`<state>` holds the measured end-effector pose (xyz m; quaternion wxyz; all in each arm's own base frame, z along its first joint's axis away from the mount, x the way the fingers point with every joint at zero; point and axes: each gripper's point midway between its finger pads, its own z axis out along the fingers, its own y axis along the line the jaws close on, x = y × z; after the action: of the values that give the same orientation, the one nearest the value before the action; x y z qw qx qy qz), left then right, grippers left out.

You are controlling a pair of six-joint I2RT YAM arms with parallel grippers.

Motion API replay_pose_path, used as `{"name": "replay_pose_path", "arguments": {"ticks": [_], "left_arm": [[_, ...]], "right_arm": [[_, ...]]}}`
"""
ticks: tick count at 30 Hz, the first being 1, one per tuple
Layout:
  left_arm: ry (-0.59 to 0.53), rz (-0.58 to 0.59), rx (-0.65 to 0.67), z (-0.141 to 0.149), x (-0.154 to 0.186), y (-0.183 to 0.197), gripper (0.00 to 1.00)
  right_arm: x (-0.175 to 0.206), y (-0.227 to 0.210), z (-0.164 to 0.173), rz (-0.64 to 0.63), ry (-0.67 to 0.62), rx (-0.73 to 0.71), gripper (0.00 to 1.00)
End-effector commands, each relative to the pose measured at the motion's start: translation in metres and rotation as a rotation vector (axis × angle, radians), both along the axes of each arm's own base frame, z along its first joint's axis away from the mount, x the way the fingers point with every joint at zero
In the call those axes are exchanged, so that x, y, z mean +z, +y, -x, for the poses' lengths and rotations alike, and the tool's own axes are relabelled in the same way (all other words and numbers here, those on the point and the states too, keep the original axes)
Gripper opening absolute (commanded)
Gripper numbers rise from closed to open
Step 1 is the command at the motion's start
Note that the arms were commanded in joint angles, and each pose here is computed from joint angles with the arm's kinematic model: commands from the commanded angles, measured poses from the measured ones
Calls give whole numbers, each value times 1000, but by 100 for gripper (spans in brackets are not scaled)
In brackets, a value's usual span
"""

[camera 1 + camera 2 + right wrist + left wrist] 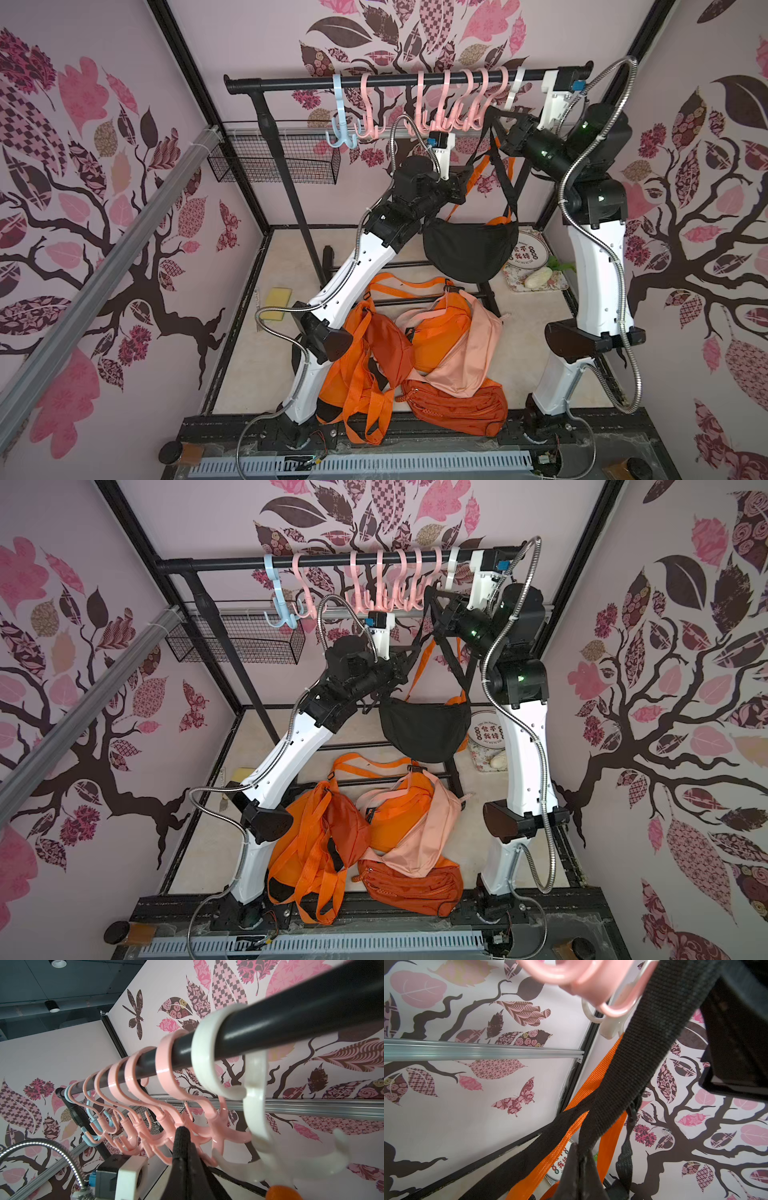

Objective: Hang the bag on a hook
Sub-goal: Hang the bag on the hook.

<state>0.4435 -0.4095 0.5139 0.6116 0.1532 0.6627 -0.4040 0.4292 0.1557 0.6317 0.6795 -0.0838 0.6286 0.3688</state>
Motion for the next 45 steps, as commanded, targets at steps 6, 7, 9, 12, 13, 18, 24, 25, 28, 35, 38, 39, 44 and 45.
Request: {"name": "replay_pose_path", "arguments": {"ticks": [6, 7, 9, 12, 13, 18, 24, 25, 28, 35, 38, 39, 44, 45], "left_arm": [[-33, -15, 67, -5, 10, 15, 0], [-30, -15, 65, -5, 9, 14, 0], [-27, -3, 52, -4, 10, 13, 0], [-23, 26, 36, -2, 13, 11, 0], [-24, 34, 34, -2, 15, 10, 0], [-27, 36, 64, -8, 13, 12, 0], [-27, 7, 120, -17, 6, 17, 0], [-23, 5, 132, -19, 4, 18, 0], [-22, 5, 153, -22, 4, 21, 0], [-28, 89, 79, -9, 21, 15, 0], [-16, 92, 70, -11, 17, 13, 0], [-12, 90, 66, -12, 15, 11, 0], [7, 98, 46, -13, 9, 4, 0], [5, 98, 46, -13, 10, 3, 0]], "right_arm": [[-3, -14, -13, 15, -7, -94, 0], [-3, -15, -13, 17, -9, -102, 0], [0, -20, -12, 21, -18, -130, 0], [8, -26, -8, 24, -47, -156, 0], [10, -27, -7, 23, -56, -156, 0], [22, -29, 2, 11, -93, -159, 0], [27, -40, 5, -6, -95, -207, 0], [27, -43, 4, -14, -87, -217, 0], [32, -45, 12, -17, -98, -205, 0], [45, -53, 33, -14, -131, -230, 0], [44, -53, 34, -16, -126, -230, 0], [44, -54, 35, -12, -125, -235, 0], [45, -52, 35, -14, -136, -224, 0], [45, -49, 33, -13, -139, -208, 0]]}}
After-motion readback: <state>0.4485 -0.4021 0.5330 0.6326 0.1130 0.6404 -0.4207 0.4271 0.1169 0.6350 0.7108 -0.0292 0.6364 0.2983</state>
